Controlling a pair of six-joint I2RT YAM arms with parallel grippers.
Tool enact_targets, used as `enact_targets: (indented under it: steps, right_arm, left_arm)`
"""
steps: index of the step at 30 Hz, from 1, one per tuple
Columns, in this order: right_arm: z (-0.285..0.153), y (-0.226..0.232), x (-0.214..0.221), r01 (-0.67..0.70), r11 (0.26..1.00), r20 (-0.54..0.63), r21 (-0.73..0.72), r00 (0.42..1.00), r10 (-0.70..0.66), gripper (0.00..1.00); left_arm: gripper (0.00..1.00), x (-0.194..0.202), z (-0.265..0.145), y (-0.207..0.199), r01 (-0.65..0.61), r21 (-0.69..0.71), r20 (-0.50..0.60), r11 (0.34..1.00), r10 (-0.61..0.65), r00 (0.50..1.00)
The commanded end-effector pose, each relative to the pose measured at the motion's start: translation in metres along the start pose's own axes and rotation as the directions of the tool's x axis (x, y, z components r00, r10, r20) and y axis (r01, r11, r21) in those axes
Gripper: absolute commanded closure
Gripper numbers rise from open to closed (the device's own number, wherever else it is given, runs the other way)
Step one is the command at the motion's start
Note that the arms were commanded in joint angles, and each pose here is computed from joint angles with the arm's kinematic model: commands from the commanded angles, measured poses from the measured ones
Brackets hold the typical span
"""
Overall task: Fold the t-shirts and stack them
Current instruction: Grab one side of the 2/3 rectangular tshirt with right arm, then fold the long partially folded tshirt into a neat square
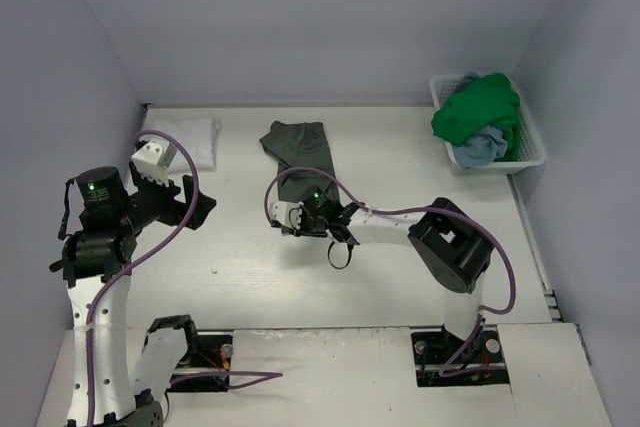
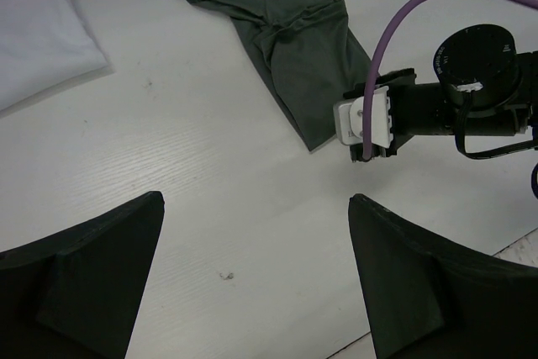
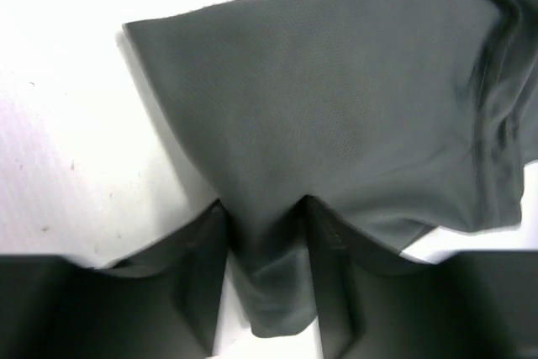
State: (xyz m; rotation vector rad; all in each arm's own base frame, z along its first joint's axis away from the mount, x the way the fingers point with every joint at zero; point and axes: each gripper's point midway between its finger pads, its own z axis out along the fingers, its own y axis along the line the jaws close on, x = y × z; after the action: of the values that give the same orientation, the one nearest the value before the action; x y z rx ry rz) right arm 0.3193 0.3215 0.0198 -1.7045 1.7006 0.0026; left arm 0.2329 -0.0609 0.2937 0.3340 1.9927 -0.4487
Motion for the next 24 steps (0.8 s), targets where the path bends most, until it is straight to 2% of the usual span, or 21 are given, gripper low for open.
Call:
enact_targets:
  steps: [1, 2, 7, 15, 17, 24]
  right_arm:
    - [0.01, 0.026, 0.025, 0.002, 0.995, -0.076, -0.101, 0.997, -0.009, 0.71]
    - [0.01, 0.028, 0.027, 0.001, 0.994, -0.082, -0.114, 0.997, -0.011, 0.82]
    - [-0.001, 0.039, 0.032, 0.011, 0.986, -0.084, -0.164, 0.996, -0.025, 0.92]
    - [-0.047, 0.047, 0.014, 0.008, 0.963, -0.053, -0.268, 0.998, -0.023, 0.96]
    - [-0.086, 0.048, -0.002, 0.044, 0.952, -0.013, -0.303, 0.999, -0.05, 0.97]
    - [-0.127, 0.052, -0.026, 0.103, 0.938, 0.075, -0.33, 0.994, -0.083, 0.97]
  left_arm:
    - [0.15, -0.016, -0.002, -0.002, -0.028, 0.014, 0.061, 0.999, 0.027, 0.998]
    - [0.15, -0.017, -0.003, -0.003, -0.03, 0.015, 0.064, 0.999, 0.029, 0.998]
    - [0.15, -0.018, -0.004, -0.003, -0.022, 0.022, 0.071, 0.999, 0.021, 0.997]
    - [0.15, -0.017, -0.006, -0.004, -0.017, 0.023, 0.077, 1.0, 0.015, 0.997]
    - [0.15, -0.017, -0.007, -0.004, -0.013, 0.026, 0.079, 1.0, 0.011, 0.997]
    - [0.15, -0.018, -0.008, -0.004, -0.004, 0.027, 0.082, 1.0, 0.001, 0.997]
